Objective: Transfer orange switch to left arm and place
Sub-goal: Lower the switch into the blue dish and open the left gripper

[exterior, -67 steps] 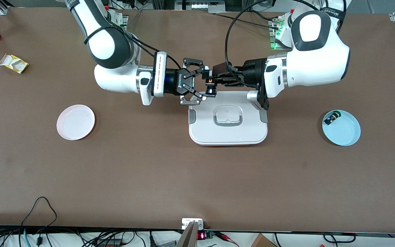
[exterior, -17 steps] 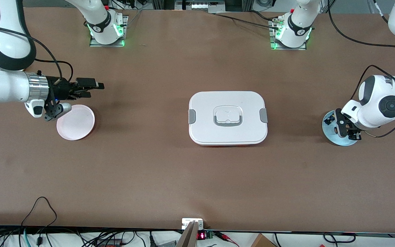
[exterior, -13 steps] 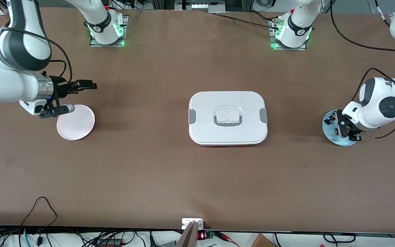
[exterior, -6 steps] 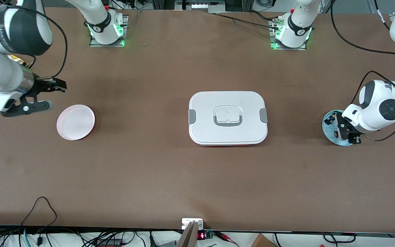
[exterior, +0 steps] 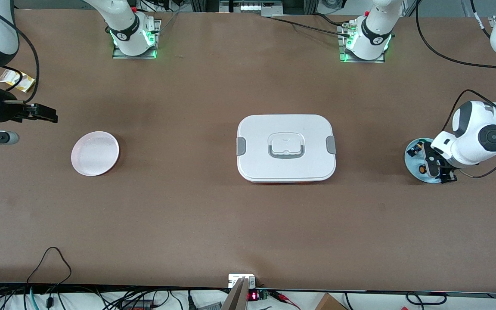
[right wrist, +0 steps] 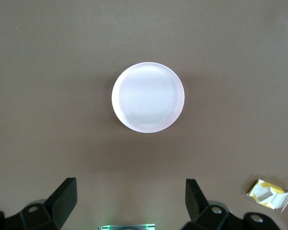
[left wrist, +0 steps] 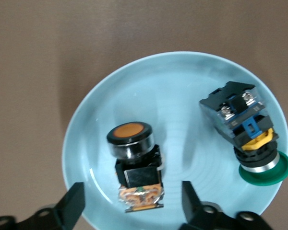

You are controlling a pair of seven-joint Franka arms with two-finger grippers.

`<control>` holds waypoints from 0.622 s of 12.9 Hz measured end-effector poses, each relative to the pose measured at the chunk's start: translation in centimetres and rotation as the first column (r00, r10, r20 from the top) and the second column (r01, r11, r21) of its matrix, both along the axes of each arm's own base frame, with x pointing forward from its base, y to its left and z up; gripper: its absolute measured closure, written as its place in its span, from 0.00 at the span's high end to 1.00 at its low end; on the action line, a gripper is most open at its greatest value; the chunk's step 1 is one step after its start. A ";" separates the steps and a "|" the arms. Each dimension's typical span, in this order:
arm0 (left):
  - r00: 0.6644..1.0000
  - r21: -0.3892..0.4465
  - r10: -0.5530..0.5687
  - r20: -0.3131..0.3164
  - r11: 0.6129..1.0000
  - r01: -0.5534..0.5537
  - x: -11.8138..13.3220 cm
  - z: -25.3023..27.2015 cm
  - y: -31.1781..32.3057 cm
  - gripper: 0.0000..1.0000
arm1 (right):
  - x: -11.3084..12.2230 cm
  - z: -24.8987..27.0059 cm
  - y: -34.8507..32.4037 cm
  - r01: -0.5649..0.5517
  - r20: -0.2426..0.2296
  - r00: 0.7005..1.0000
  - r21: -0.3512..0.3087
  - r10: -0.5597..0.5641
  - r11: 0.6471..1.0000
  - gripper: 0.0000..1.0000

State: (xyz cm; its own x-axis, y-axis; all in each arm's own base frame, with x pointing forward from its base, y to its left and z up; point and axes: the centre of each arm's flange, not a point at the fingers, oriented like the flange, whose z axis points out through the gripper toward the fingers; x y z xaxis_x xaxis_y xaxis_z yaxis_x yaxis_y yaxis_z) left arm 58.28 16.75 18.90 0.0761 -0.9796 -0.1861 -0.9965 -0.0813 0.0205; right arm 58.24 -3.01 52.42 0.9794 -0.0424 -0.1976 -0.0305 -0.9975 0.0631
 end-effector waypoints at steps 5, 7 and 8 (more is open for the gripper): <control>0.997 -0.017 0.070 -0.041 0.997 -0.071 3.0 6.0 -1.8 1.00 | 0.7 0.1 -1.7 -0.015 0.071 0.997 0.000 0.015 1.000 1.00; 0.982 -0.039 0.163 -0.099 0.985 -0.168 4.2 10.0 -2.9 1.00 | 0.8 0.1 -3.1 -0.001 0.080 0.997 0.007 0.000 1.000 1.00; 0.966 -0.039 0.222 -0.130 0.973 -0.229 4.5 11.5 -3.5 1.00 | 0.8 0.2 -3.2 -0.001 0.084 0.996 0.013 0.000 1.000 1.00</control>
State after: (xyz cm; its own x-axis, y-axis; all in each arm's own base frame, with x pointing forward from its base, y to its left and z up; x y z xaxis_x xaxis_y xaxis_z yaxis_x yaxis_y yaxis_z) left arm 62.74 13.20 30.43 0.2759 -0.9484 -0.1563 -0.9418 -0.2993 0.1534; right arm 59.06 -6.19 52.60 0.9925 -0.0396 -0.1154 -0.0343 -0.9983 0.0475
